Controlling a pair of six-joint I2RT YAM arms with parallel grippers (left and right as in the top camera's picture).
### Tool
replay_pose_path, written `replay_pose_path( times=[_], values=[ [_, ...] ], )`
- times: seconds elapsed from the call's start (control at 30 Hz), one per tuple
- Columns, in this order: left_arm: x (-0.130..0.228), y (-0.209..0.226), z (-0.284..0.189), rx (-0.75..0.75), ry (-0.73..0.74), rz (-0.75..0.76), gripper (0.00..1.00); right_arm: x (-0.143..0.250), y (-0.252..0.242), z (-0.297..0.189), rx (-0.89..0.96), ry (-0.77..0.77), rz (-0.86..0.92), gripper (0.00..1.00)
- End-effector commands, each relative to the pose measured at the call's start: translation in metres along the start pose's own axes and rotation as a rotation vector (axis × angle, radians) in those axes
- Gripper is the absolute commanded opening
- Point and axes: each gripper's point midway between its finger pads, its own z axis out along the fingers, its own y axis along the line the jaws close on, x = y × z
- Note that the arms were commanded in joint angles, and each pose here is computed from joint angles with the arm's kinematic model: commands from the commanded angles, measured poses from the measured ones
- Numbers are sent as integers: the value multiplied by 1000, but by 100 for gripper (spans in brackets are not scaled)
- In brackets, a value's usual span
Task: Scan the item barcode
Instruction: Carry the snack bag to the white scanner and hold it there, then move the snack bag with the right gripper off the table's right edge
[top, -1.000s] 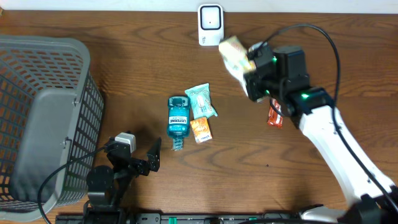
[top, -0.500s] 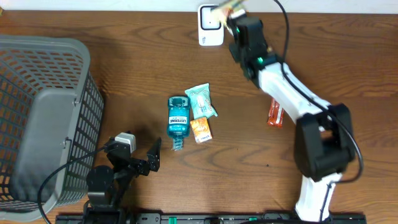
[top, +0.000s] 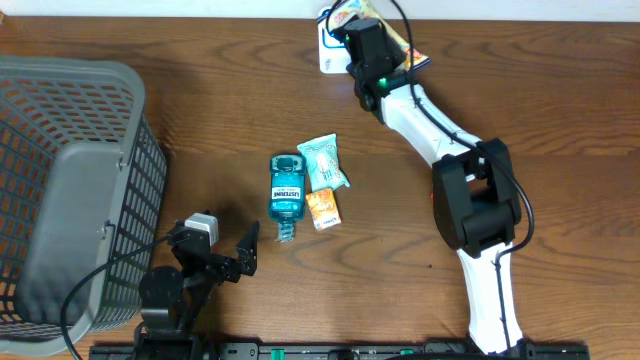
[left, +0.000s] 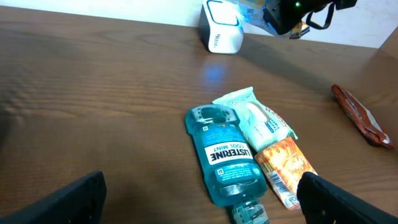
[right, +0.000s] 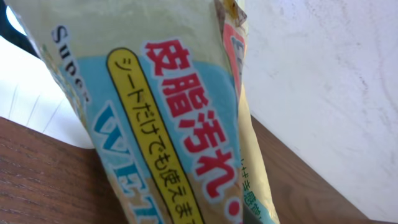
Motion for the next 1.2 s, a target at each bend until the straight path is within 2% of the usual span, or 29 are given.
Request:
replay_pose_path(
  times=[0.0, 0.27, 0.43, 0.7, 0.93, 1.17],
  values=[
    [13, 1, 1, 4, 42, -13, 98, -13, -28, -11, 111, 5, 36, 1],
    [13, 1, 1, 4, 42, -13, 98, -3, -59, -53, 115, 112, 120, 1],
    [13, 1, 1, 4, 42, -13, 97, 10, -86, -102, 78, 177, 342, 1],
    [13, 1, 1, 4, 42, -13, 98, 59, -100, -154, -185, 351, 670, 1],
    [13, 1, 1, 4, 42, -13, 98, 99, -103, -163, -206, 503, 687, 1],
    [13, 1, 1, 4, 42, -13, 98, 105, -94, -192, -331, 546, 681, 1]
  ],
)
